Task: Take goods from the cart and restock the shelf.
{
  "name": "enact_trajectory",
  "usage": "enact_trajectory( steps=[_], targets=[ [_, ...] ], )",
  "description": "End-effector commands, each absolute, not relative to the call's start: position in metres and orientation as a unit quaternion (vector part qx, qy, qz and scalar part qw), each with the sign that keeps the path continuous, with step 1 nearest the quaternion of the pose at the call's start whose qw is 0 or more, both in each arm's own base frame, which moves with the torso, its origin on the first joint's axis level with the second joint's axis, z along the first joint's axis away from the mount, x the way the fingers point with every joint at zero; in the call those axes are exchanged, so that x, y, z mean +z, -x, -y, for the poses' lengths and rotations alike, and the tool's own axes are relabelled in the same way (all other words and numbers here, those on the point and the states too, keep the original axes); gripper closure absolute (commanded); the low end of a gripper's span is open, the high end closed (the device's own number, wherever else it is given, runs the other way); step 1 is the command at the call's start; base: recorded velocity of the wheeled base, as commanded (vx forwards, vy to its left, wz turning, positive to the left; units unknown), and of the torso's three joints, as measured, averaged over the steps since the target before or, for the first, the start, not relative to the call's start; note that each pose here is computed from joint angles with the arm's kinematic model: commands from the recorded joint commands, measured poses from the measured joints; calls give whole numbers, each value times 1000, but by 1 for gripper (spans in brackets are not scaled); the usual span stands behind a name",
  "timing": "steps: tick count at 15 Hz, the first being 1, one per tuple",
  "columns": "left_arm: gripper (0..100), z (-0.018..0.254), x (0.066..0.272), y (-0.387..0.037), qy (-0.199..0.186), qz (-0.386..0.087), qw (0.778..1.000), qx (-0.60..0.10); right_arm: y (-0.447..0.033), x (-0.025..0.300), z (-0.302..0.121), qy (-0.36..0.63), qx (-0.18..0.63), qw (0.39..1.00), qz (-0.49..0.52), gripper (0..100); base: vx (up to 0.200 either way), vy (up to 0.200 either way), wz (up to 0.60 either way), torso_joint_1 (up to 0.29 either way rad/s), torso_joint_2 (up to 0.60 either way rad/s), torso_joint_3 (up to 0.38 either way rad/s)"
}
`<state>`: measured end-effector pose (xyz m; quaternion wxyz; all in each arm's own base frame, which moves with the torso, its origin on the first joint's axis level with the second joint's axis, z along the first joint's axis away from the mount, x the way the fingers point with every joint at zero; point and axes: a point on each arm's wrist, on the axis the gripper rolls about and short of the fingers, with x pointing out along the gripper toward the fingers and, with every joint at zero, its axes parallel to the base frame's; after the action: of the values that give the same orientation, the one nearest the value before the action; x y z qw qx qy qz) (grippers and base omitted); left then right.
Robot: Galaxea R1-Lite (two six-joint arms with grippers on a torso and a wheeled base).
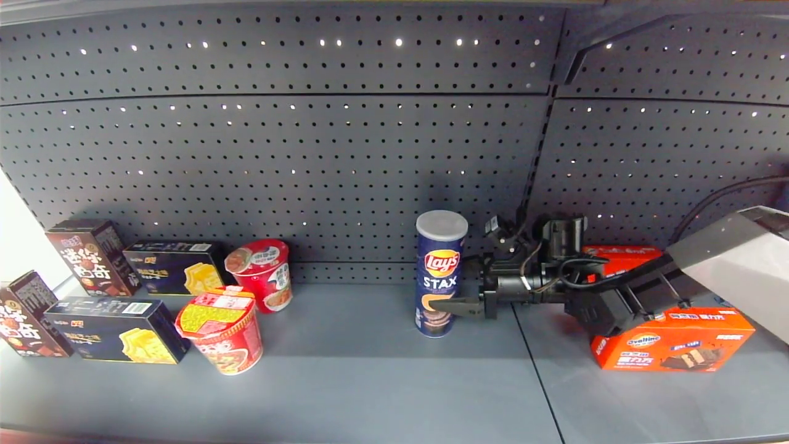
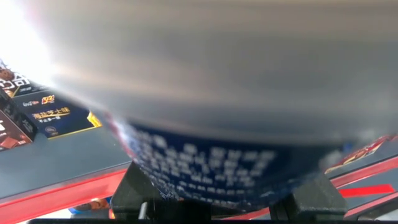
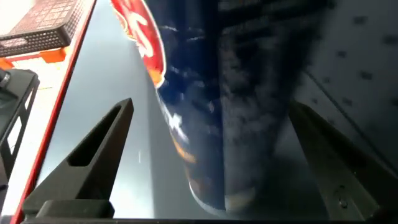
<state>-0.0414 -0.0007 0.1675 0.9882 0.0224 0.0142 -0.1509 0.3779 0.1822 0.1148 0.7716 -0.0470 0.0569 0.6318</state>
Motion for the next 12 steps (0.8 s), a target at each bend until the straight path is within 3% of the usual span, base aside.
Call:
enact_trajectory(
  steps=[1, 6, 7, 12],
  targets=[
    [100, 1, 167, 41, -22, -16, 988, -151, -386, 101, -195, 45, 639, 765, -63, 0, 0, 0, 0, 0, 0, 0],
    [100, 1, 167, 41, -22, -17, 988, -149, -394, 88, -204, 44, 645, 760, -66, 0, 0, 0, 0, 0, 0, 0],
    [100, 1, 167, 41, -22, -16, 989, -149, -393, 91, -205, 44, 646, 760, -61, 100, 0, 0, 0, 0, 0, 0],
    [100, 1, 165, 40, -23, -21, 988, -153, -357, 125, -195, 52, 619, 781, -60, 100, 0, 0, 0, 0, 0, 0]
  ],
)
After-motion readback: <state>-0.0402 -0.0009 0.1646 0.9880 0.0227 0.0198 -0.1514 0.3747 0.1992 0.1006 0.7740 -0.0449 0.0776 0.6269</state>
